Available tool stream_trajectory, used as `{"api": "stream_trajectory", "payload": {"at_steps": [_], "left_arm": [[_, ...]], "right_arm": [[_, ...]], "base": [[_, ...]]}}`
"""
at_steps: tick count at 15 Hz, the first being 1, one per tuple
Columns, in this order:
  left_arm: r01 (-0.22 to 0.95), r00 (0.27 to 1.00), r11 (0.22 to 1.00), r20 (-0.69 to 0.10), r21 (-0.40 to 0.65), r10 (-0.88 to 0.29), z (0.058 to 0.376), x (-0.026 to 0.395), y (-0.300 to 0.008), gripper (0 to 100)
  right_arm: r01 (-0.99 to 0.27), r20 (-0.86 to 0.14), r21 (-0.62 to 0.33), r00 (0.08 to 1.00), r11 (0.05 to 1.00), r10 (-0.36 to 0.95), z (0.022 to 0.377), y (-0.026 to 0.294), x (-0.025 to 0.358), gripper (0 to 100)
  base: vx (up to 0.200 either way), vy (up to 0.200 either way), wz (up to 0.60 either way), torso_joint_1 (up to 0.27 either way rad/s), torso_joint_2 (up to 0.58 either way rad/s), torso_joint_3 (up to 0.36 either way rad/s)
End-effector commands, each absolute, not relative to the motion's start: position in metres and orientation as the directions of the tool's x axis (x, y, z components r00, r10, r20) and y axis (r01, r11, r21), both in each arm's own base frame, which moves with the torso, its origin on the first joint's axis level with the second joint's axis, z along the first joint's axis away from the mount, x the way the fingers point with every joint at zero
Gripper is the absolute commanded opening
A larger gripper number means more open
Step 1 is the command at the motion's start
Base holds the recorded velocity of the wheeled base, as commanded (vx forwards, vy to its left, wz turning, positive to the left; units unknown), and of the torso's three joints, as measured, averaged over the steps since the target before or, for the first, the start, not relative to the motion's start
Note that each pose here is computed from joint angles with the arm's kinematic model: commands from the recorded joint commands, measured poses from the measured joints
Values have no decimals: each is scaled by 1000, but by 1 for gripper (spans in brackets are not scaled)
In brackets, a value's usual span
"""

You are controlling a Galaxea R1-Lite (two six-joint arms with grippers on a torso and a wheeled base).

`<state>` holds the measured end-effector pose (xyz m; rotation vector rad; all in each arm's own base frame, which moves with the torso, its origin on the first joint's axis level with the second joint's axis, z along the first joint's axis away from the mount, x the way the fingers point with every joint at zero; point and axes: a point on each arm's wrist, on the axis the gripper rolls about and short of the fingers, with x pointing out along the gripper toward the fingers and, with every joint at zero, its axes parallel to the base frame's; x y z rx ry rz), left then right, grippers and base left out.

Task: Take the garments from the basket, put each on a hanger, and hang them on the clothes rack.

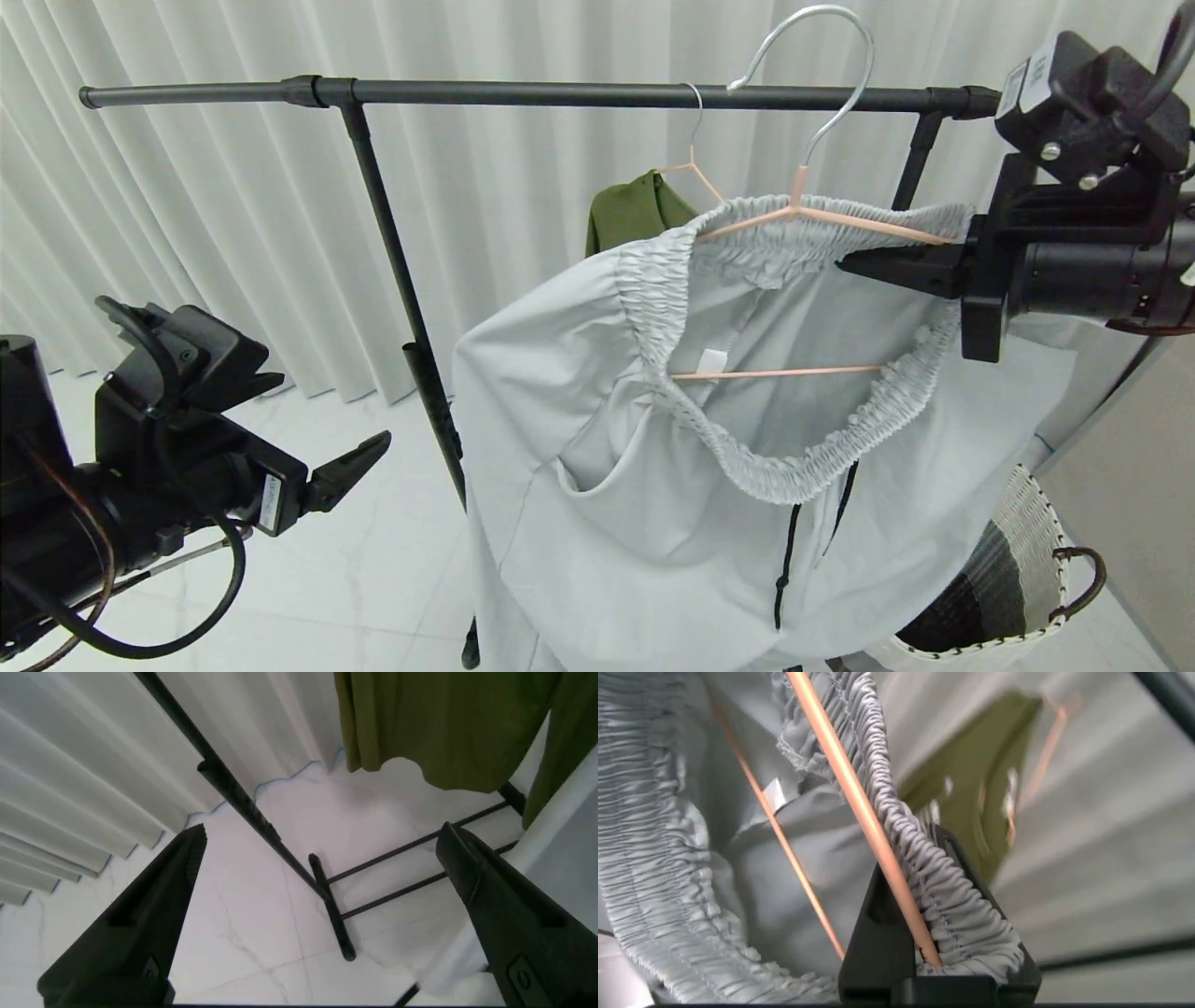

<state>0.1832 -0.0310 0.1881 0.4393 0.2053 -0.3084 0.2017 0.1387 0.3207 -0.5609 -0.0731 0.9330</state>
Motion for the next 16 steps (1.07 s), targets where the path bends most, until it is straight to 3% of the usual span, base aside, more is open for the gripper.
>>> {"api": "stream_trajectory", "payload": {"at_steps": [1,4,8,12,16], "left_arm": [[327,938,861,-243,390,-246,191,178,-30,100],[298,948,869,-227,394,-222,192,170,-25,100],[290,948,873,-242,392,-207,187,168,-22,100],[291,947,872,-246,393,-205,186,169,-22,100],[247,956,882,-252,401,-153,185,170,-22,100]], "right_arm": [[-724,-188,-486,634,490,750,319,133,205,0],[-678,-278,-448,726,583,630,318,109,194,0],[-571,-409,-353,806,741,427,317,66,153,0],[-353,-500,-350,854,868,145,307,29,133,0],[-150,-515,-388,853,909,-79,305,9,138,0]], "base": [[0,0,0,0,0,0],[0,0,0,0,0,0],[0,0,0,0,0,0],[0,0,0,0,0,0],[0,0,0,0,0,0]]}}
